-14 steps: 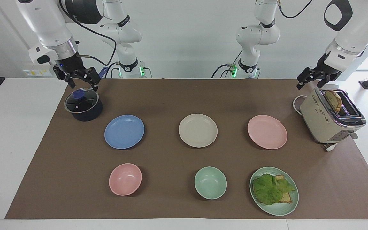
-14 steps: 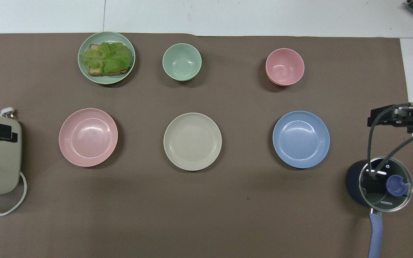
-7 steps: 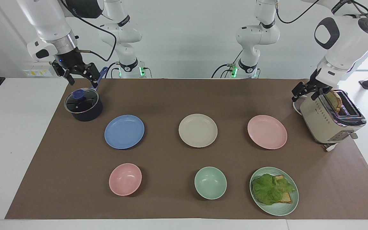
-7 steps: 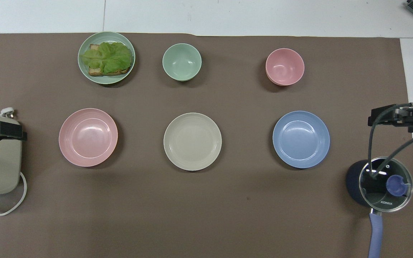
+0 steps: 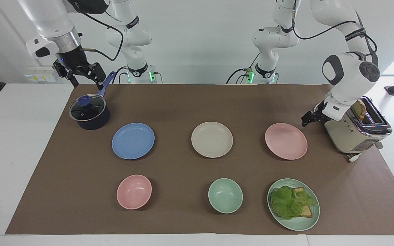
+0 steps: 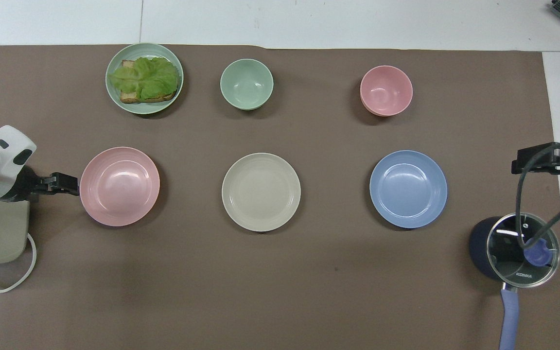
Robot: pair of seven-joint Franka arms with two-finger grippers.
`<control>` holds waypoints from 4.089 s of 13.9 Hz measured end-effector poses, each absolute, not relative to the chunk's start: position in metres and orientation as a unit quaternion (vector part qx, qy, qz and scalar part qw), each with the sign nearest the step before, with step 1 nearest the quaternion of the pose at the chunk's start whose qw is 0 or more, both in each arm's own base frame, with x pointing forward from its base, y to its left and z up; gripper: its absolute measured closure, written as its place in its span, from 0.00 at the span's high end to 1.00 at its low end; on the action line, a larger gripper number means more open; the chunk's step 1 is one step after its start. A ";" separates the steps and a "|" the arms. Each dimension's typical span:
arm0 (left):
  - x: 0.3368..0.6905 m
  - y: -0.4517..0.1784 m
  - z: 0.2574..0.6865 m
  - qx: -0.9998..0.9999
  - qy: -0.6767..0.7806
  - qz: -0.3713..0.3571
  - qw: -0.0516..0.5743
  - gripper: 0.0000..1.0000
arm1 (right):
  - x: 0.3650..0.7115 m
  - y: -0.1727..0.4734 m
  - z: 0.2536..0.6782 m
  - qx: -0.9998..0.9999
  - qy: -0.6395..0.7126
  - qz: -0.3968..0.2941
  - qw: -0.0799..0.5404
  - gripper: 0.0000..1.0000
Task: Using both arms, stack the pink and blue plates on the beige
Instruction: 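Reach the left gripper to the rim of the pink plate and grasp it, then carry the pink plate with the left gripper onto the beige plate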
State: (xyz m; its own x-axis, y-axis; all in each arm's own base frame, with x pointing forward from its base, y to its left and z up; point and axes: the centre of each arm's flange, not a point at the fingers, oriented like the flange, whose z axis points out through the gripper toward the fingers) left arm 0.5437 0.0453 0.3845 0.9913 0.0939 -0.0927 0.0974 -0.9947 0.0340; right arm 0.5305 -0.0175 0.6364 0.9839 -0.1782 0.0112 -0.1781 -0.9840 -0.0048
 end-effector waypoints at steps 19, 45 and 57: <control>0.552 0.038 0.310 0.998 0.042 -0.049 0.011 0.30 | 0.530 -0.018 0.635 -0.996 0.090 -0.003 0.002 1.00; 0.539 -0.167 0.453 0.991 0.015 -0.090 0.093 0.05 | 0.530 -0.019 0.632 -0.996 0.091 0.001 0.002 1.00; 0.525 -0.272 0.361 0.992 0.021 -0.049 0.117 0.05 | 0.529 -0.030 0.626 -0.995 0.101 0.007 0.001 1.00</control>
State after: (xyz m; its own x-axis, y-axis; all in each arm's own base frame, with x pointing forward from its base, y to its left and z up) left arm 0.5255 -0.2720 0.3610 0.9944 0.0296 -0.1017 0.0523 -0.9720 0.2292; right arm 0.5291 -0.0297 0.6261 0.9796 -0.2004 -0.0133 -0.2005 -0.9797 -0.0014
